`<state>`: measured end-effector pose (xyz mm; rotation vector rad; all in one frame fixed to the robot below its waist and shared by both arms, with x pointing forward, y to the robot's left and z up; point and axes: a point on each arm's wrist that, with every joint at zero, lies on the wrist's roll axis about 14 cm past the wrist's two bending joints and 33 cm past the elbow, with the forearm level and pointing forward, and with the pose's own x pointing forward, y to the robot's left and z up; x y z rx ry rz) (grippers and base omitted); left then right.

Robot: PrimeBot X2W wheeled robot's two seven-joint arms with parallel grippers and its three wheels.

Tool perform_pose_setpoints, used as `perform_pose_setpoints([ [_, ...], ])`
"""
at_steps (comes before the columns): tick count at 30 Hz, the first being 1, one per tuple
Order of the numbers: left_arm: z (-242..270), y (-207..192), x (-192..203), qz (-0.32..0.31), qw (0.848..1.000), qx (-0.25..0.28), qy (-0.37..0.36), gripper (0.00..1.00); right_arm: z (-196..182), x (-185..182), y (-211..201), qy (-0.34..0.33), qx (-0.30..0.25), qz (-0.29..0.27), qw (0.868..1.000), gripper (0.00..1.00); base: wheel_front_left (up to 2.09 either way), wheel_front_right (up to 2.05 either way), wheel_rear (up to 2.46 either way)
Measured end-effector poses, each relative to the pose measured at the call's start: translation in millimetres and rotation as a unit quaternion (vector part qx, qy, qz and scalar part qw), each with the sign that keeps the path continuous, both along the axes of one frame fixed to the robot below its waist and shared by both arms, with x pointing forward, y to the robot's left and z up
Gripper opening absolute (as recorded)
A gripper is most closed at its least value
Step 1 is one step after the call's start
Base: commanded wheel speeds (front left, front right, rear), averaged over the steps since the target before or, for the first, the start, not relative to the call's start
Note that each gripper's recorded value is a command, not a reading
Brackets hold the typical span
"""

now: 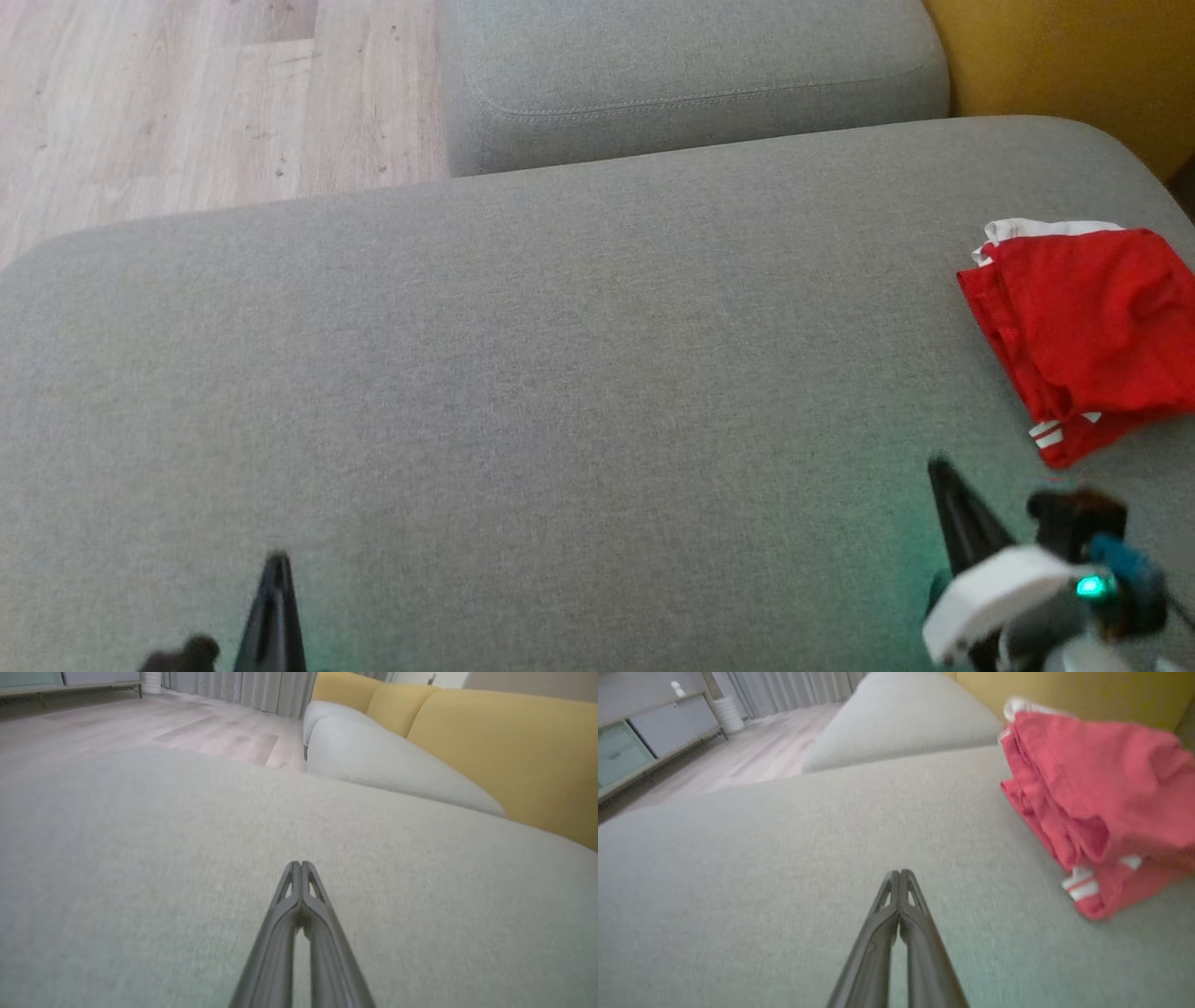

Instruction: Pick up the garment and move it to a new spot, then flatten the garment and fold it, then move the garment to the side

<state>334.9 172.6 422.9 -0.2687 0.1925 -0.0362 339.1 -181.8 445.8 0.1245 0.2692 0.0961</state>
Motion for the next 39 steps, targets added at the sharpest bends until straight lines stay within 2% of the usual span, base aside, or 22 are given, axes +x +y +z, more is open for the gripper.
perform_pose_setpoints([
  [6,-33,1,-25,0.008,0.998,-0.011,0.060,0.00,-44,-31,-2,0.073,0.011,-0.009,0.997,0.00,0.00,0.00,0.00],
  [22,-29,5,-19,0.042,0.993,-0.085,0.065,0.00,-39,-25,-1,0.070,0.099,-0.041,0.992,0.00,0.00,0.00,0.00],
  [39,-20,8,-9,0.073,0.980,-0.173,0.061,0.00,-30,-16,-6,0.059,0.195,-0.077,0.976,0.00,0.00,0.00,0.00],
])
